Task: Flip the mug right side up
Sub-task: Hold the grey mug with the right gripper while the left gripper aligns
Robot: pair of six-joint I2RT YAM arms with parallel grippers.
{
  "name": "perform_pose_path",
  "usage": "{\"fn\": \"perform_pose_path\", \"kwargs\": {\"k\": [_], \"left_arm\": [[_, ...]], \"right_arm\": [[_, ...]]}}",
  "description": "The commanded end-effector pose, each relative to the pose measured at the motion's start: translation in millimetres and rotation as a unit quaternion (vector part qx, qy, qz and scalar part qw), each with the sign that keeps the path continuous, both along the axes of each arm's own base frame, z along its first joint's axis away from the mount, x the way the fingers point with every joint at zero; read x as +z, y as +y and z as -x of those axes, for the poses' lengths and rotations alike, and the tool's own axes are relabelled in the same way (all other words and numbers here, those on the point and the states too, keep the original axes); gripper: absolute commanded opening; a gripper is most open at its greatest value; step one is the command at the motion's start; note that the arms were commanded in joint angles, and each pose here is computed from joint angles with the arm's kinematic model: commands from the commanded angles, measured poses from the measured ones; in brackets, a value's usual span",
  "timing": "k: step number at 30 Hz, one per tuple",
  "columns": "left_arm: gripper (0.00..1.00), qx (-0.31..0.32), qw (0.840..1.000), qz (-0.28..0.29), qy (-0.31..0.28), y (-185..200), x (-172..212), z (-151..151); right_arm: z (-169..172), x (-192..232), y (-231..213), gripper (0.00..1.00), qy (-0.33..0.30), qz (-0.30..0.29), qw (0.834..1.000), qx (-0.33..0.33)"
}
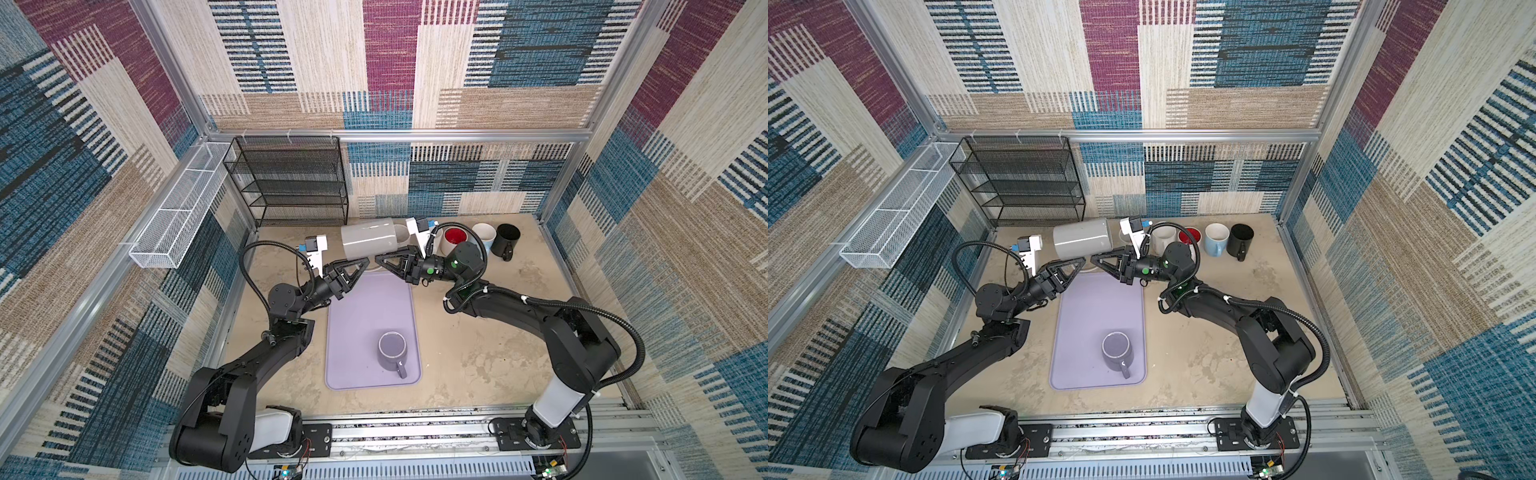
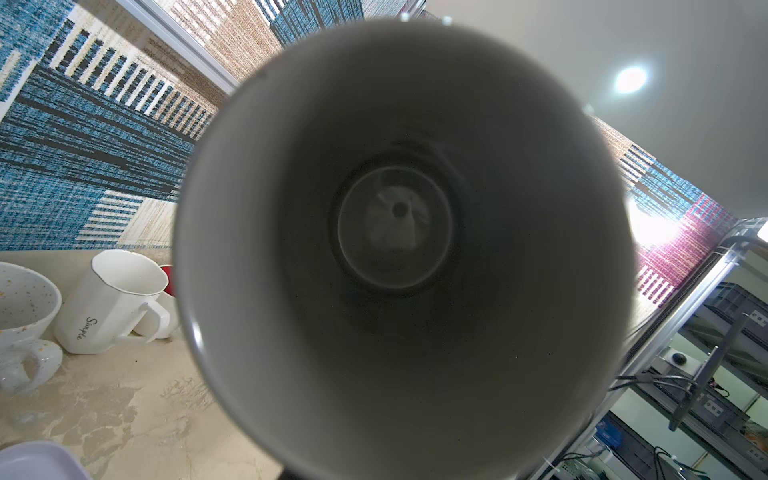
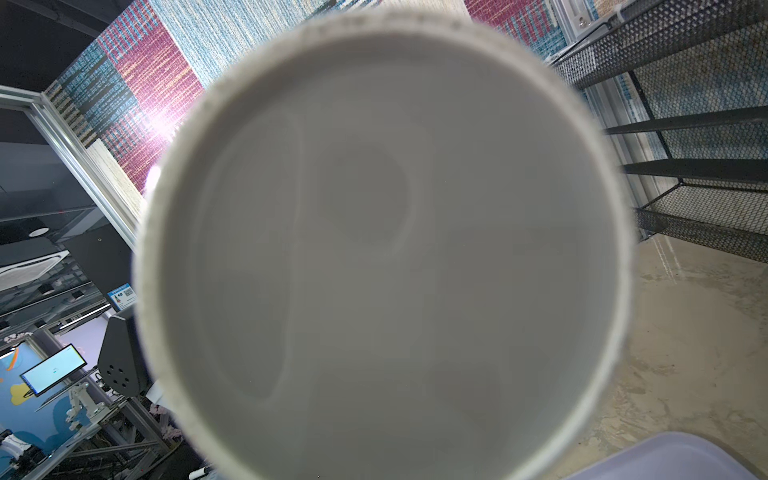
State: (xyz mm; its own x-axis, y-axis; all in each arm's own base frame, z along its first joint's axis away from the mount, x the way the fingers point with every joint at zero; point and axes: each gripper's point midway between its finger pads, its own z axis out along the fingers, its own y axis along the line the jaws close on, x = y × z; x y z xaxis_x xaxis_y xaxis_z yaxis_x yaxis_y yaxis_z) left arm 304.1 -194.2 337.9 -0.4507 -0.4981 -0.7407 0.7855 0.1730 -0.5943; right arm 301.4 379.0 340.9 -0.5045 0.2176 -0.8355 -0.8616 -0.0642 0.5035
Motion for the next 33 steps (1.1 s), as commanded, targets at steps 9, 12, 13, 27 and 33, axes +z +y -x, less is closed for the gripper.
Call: {"fn": "perform_pose_path", "kwargs": {"k": [9, 12, 13, 27, 33], "left_arm": [[0.13, 0.009, 0.998, 0.024, -0.053, 5, 25, 10], [0.09, 0.008, 0.998, 0.023, -0.052, 5, 25, 10], [0.07, 0.007, 0.998, 0.024, -0.051, 5, 25, 10], [0.00, -0.010, 0.998, 0.014, -0.063, 2, 27, 17], [0.00, -0.024, 0.993, -0.006, -0.112, -2, 35, 39]], "right_arm": [[15, -3, 4, 0.00, -0.023, 0.006, 0.999, 0.033], [15, -5, 4, 0.00, -0.022, 0.009, 0.999, 0.033], [15, -5, 4, 0.00, -0.021, 0.011, 0.999, 0.034], [10, -4, 6, 0.00, -0.015, 0.021, 0.999, 0.022], [16, -4, 5, 0.06, -0.023, 0.021, 0.999, 0.034]]}}
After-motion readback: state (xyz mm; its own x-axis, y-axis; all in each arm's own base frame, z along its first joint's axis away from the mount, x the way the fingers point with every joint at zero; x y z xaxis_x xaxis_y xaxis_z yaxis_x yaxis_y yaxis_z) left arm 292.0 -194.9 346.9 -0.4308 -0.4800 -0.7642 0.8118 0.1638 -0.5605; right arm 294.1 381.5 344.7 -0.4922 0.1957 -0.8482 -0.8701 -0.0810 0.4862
